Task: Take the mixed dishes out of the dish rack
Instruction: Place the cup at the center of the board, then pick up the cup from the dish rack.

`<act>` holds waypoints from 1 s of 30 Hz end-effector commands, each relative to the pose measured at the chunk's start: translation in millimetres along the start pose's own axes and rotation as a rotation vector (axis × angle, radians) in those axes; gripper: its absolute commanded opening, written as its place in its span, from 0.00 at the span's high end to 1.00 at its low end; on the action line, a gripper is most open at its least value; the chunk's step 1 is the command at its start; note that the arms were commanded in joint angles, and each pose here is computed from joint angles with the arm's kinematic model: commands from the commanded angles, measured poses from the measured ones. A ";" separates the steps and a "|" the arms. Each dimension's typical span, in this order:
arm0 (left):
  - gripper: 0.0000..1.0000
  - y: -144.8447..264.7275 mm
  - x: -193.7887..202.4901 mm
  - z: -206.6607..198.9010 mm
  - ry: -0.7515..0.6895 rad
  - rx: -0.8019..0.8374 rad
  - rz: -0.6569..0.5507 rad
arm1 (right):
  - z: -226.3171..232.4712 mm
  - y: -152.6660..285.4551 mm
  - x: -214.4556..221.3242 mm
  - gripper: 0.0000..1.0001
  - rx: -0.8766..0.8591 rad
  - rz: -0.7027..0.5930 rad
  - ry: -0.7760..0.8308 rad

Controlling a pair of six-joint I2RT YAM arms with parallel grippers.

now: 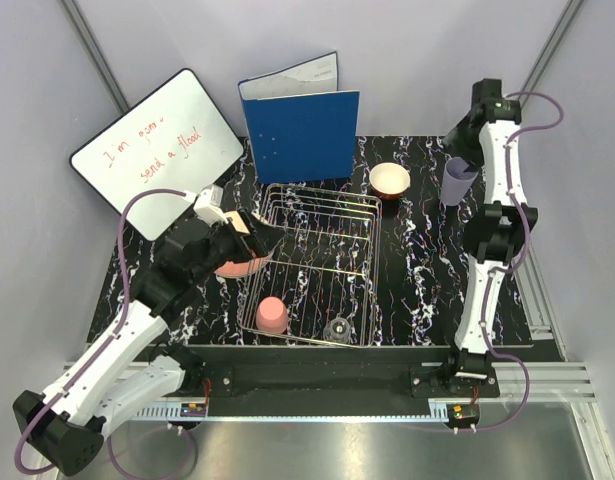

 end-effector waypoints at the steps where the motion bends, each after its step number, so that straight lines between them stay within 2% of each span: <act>1: 0.01 4.5 -8.7 -14.5 -0.024 0.071 -0.032 | 34.2 128.0 -56.3 0.23 -0.277 -0.230 -0.098; 5: 0.01 6.1 -9.4 -12.4 -0.037 0.062 -0.038 | 45.3 198.5 -53.0 0.21 -0.397 -0.303 -0.074; 9: 0.01 6.6 -6.9 -4.3 -0.072 0.026 -0.028 | 44.9 240.3 -28.5 0.20 -0.440 -0.310 -0.008; 11: 0.01 4.7 -4.6 4.3 -0.106 -0.015 -0.012 | 44.1 257.7 4.5 0.20 -0.450 -0.298 0.051; 12: 0.01 5.9 -3.7 10.4 -0.120 -0.054 0.004 | 65.2 274.4 21.1 0.20 -0.544 -0.325 0.092; 13: 0.01 5.4 -0.5 15.1 -0.136 -0.080 0.027 | 67.1 280.7 34.4 0.20 -0.582 -0.325 0.102; 14: 0.01 4.4 9.1 26.5 -0.168 -0.127 0.085 | 51.5 275.5 66.2 0.20 -0.593 -0.289 0.120; 15: 0.01 5.0 9.6 27.6 -0.188 -0.138 0.103 | 66.0 290.9 74.7 0.21 -0.714 -0.317 0.095; 16: 0.01 6.5 14.5 30.1 -0.207 -0.150 0.125 | 61.7 291.7 88.6 0.21 -0.749 -0.298 0.084; 17: 0.01 10.3 21.6 33.8 -0.248 -0.153 0.158 | 47.3 282.5 112.4 0.21 -0.758 -0.254 0.093; 22: 0.01 27.8 45.5 24.2 -0.371 -0.148 0.188 | 37.8 284.6 174.7 0.21 -0.808 -0.175 0.189; 25: 0.01 31.6 68.9 17.3 -0.443 -0.150 0.256 | 32.7 291.7 200.0 0.22 -0.841 -0.157 0.232; 30: 0.01 35.1 103.2 20.8 -0.471 -0.205 0.311 | 23.0 286.3 223.0 0.22 -0.850 -0.129 0.252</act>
Point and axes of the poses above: each gripper's point midway between its finger pads, its own y axis back along the fingers, its own z axis along the line the jaws close on, x = y × z, the point moved 1 cm from there along y, back along the fingers, and after that the axes turned 1 degree about -y, right-handed, at the moved point
